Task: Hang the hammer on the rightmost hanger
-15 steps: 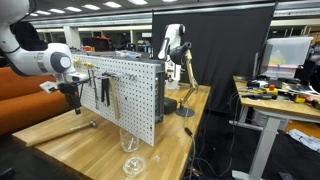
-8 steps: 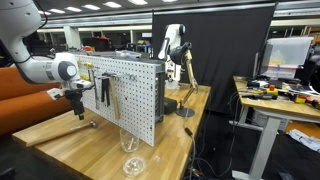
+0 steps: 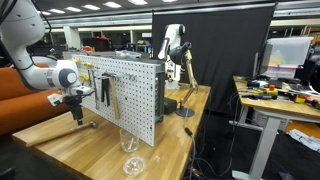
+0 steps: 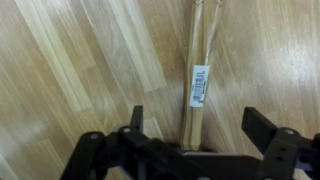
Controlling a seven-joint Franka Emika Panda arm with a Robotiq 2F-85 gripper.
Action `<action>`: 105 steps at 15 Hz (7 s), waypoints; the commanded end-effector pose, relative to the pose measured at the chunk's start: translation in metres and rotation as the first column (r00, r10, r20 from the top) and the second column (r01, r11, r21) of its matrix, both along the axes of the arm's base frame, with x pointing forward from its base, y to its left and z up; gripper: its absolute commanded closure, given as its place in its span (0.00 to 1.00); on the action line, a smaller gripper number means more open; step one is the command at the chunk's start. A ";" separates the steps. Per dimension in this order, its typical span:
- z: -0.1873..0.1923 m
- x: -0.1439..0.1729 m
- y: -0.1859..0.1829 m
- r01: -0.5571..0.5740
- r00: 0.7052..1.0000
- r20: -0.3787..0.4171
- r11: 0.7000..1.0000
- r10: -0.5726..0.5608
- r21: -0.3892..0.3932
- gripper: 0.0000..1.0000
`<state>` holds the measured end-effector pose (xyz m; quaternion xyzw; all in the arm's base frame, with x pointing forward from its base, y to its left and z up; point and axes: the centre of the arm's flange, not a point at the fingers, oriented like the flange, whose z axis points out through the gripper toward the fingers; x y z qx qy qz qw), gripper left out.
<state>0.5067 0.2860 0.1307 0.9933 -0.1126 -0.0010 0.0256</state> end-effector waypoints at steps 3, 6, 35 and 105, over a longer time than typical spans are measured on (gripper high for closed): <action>-0.013 0.015 0.006 -0.005 1.000 0.017 1.000 0.005 0.008 0.04; -0.027 0.015 0.005 -0.003 1.000 -0.002 1.000 0.003 0.004 0.03; 0.129 -0.066 -0.028 -0.123 0.963 0.246 0.991 0.108 0.048 0.94; 0.234 -0.139 -0.229 0.030 0.744 0.635 0.940 0.207 -0.341 0.77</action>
